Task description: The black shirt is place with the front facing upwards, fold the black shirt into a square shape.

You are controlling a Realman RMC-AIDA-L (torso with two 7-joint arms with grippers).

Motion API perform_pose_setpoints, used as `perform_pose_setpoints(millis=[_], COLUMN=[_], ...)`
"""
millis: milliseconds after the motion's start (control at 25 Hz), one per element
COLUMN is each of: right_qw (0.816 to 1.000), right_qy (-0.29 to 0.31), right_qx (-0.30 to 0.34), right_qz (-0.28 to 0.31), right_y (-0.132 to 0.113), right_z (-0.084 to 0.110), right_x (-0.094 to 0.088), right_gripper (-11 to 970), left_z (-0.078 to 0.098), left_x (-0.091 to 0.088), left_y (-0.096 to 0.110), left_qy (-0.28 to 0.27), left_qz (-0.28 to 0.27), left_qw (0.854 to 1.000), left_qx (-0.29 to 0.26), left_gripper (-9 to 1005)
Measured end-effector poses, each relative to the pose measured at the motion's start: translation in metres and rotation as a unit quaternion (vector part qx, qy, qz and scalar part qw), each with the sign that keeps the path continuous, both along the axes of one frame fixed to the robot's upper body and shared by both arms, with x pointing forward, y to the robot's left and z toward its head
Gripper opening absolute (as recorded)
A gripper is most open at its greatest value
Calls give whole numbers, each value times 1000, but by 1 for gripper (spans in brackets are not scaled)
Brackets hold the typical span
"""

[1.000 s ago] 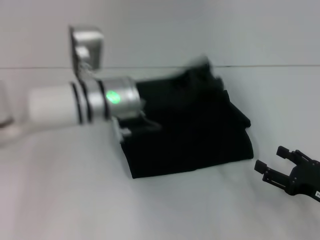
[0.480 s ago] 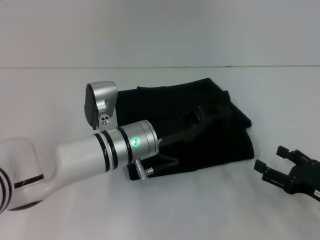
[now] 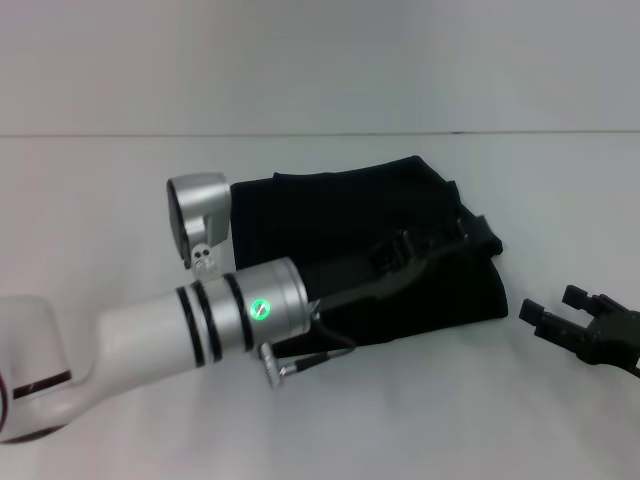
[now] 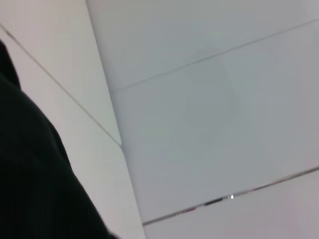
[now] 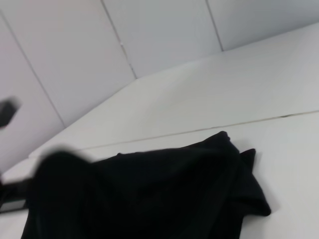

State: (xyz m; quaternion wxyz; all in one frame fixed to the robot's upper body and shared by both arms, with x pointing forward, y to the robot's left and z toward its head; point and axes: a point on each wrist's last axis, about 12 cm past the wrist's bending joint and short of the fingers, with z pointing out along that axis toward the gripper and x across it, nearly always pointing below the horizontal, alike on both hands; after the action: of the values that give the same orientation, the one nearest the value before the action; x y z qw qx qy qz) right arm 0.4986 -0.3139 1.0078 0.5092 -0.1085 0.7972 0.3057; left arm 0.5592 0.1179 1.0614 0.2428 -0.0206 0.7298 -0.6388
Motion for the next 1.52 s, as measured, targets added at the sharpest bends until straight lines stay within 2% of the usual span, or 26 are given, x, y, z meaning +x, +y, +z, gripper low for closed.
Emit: perform_pose_setpoints(millis=[400,440,560,600,680,800,1000,1200,1360,1520], right_qw=[997,996,991,988,982,969,948,934,929,922], right_qy=[44,52,83,98,130,192,289,336,351,366], right_qx=[57,68,106,118,139,151,126,105,111,124], right_qz=[-15,-16,-6,1,14,32,51,59,42,10], right_y=[-10,-11,-15,-17,-18,-16,2,23,32,37], right_z=[15,18,35,42,57,79,104,120,122,113], right_x=[17,20,33,38,50,72,103,121,129,133], right_gripper=[874,873,870,869,867,863,858,853,848,844], left_z=[-12,-10,0,4,9,7,1,1,3,5], left_x=[-14,-14,-17,-19,-26,-38,-51,-63,-69,-69], left_y=[37,41,56,61,71,88,114,139,157,167], left_qy=[-6,-18,-98,-134,-206,-282,-341,-399,-428,-439], left_qz=[-21,-22,-43,-54,-72,-81,-88,-83,-64,-51], left_qw=[999,999,993,989,974,952,924,891,870,861], left_qx=[32,34,41,43,56,88,148,199,235,251], left_gripper=[778,816,931,969,963,961,959,956,953,951])
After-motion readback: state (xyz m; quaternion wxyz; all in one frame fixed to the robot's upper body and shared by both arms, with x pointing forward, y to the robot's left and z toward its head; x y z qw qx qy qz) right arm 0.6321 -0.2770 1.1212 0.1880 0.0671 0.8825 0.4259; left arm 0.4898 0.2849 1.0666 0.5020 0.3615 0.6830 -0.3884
